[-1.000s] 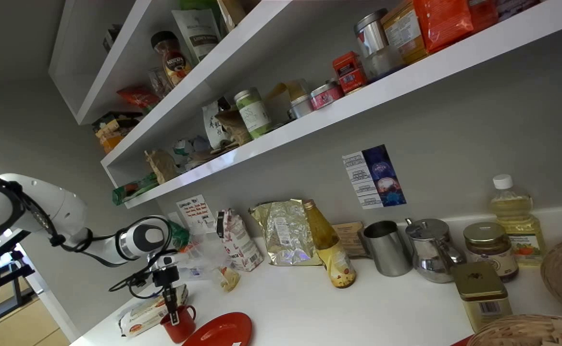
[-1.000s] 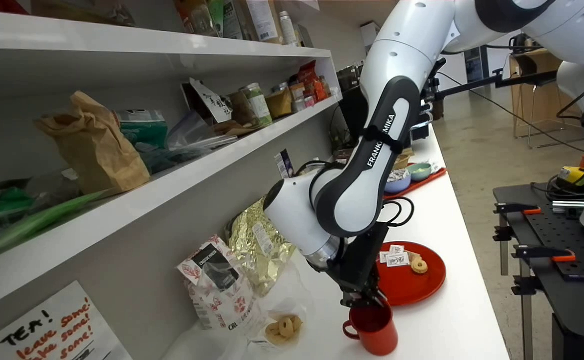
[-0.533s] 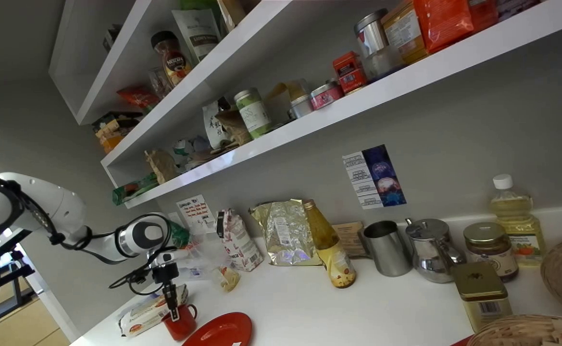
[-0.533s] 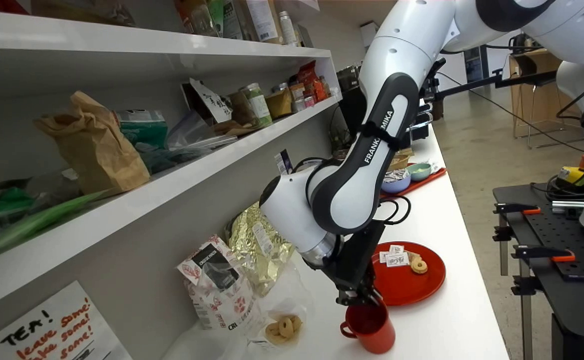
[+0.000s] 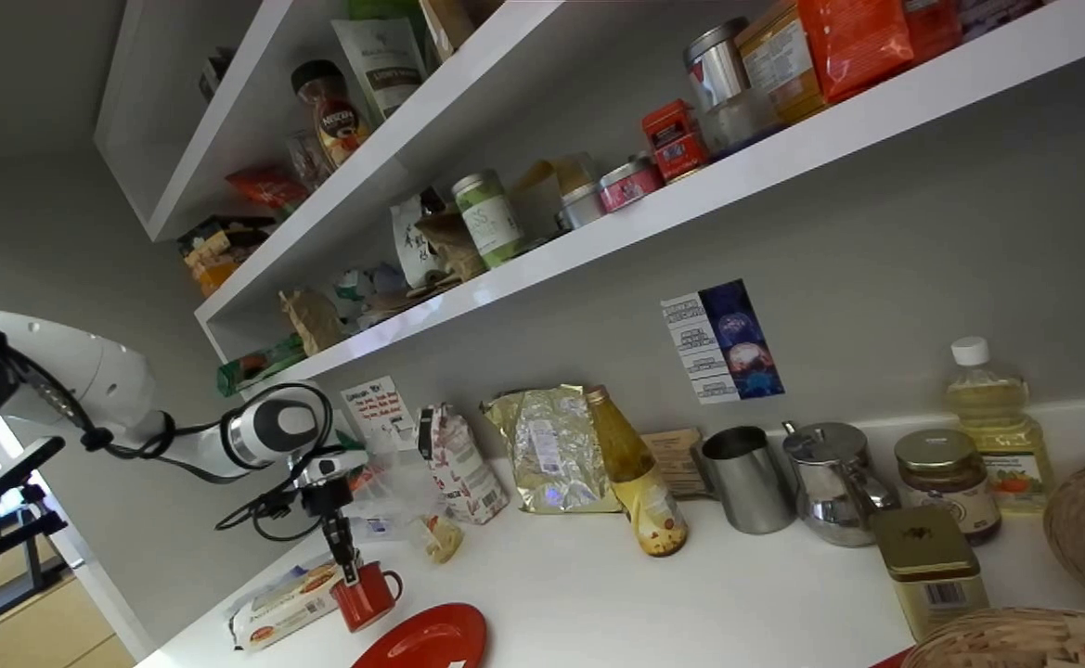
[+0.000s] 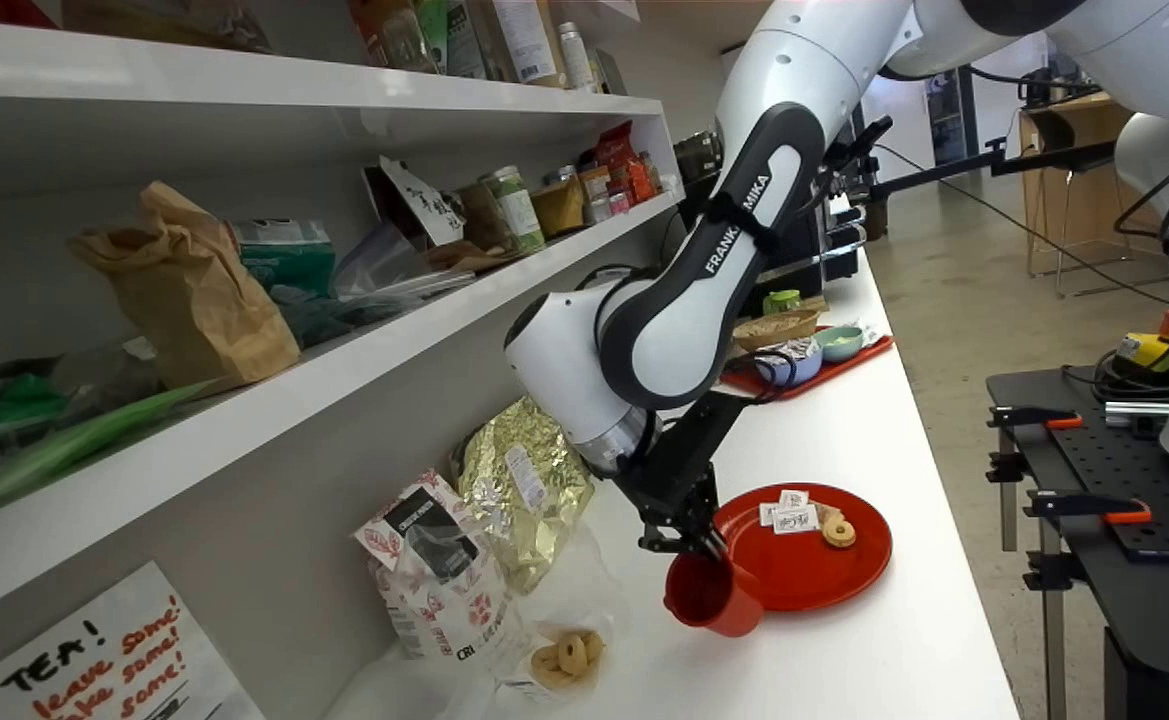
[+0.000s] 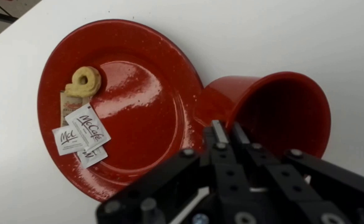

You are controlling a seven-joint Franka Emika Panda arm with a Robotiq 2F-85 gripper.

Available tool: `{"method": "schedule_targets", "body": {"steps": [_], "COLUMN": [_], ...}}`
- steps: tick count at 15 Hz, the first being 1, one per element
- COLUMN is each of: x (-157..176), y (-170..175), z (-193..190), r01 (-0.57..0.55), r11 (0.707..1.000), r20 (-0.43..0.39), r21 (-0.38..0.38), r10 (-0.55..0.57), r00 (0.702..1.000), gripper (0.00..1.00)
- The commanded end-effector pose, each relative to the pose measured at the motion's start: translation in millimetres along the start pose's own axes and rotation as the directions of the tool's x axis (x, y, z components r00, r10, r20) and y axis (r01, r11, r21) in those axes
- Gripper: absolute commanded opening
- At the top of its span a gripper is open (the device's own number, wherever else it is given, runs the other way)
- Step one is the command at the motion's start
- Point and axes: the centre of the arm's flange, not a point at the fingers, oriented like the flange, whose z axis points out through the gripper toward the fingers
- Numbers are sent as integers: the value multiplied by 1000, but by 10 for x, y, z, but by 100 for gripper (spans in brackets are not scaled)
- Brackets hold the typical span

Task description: Move the red cup to the plate

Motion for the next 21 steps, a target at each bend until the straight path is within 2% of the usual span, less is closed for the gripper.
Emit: {"method": "schedule_targets", "body": {"steps": [1, 9, 16, 21], "x": [50, 261, 419, 416], "y": [267, 656, 1002, 1086], "z": [-180, -181, 58, 295], "r01": [-34, -94, -151, -163], "r11": [999, 995, 988, 987], "r20": [-19, -14, 17, 42], "r21": [19, 26, 18, 8], "r10": [35, 95, 151, 162], "r00": [999, 995, 988, 986], "gripper": [3, 3, 3, 3]}}
